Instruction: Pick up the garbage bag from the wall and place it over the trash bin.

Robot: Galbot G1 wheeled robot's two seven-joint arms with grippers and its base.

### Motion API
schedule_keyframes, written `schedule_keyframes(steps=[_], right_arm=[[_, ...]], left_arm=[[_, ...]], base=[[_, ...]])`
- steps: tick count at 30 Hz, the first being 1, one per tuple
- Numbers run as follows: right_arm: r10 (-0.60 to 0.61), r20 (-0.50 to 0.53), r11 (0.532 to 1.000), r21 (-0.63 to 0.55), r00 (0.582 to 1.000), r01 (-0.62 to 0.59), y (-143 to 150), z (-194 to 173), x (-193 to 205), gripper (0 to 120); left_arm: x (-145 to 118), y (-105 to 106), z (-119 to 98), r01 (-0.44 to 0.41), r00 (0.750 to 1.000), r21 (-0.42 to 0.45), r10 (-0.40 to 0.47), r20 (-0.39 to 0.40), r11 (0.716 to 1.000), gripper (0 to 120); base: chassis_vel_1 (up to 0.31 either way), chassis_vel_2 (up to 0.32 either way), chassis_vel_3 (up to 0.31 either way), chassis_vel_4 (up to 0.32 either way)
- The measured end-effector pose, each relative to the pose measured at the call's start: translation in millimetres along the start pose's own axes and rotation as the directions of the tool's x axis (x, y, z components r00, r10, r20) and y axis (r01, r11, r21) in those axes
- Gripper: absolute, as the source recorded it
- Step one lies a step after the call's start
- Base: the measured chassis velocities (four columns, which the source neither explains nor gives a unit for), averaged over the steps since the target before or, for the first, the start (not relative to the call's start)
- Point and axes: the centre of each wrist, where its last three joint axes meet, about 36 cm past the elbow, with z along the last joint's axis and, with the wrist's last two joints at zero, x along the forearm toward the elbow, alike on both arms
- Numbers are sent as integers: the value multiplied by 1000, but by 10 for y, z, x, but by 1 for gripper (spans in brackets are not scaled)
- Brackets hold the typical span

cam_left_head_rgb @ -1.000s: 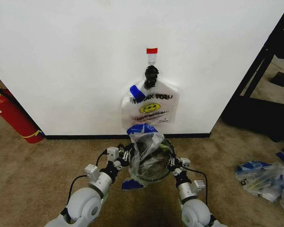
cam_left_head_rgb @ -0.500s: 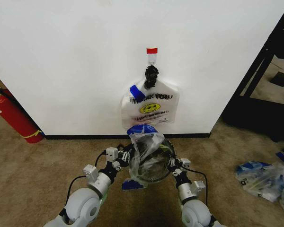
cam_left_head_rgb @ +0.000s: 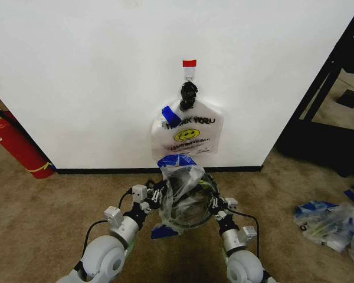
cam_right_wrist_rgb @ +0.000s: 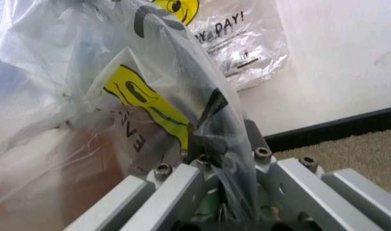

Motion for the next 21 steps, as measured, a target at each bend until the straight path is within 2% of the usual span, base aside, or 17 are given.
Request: schedule_keyframes(steps=[17, 21], right_arm=[[9, -6, 1000, 1, 1000, -9, -31, 32, -10, 0], [18, -11, 999, -33, 1000, -18, -16, -2, -11, 0]], left_arm=[[-28, 29, -113, -2, 1000, -21, 3, 30, 1000, 0], [-69, 157, -99, 17, 999, -100, -13, 37, 995, 0]], base=[[0, 0, 0, 0], [0, 0, 0, 0]])
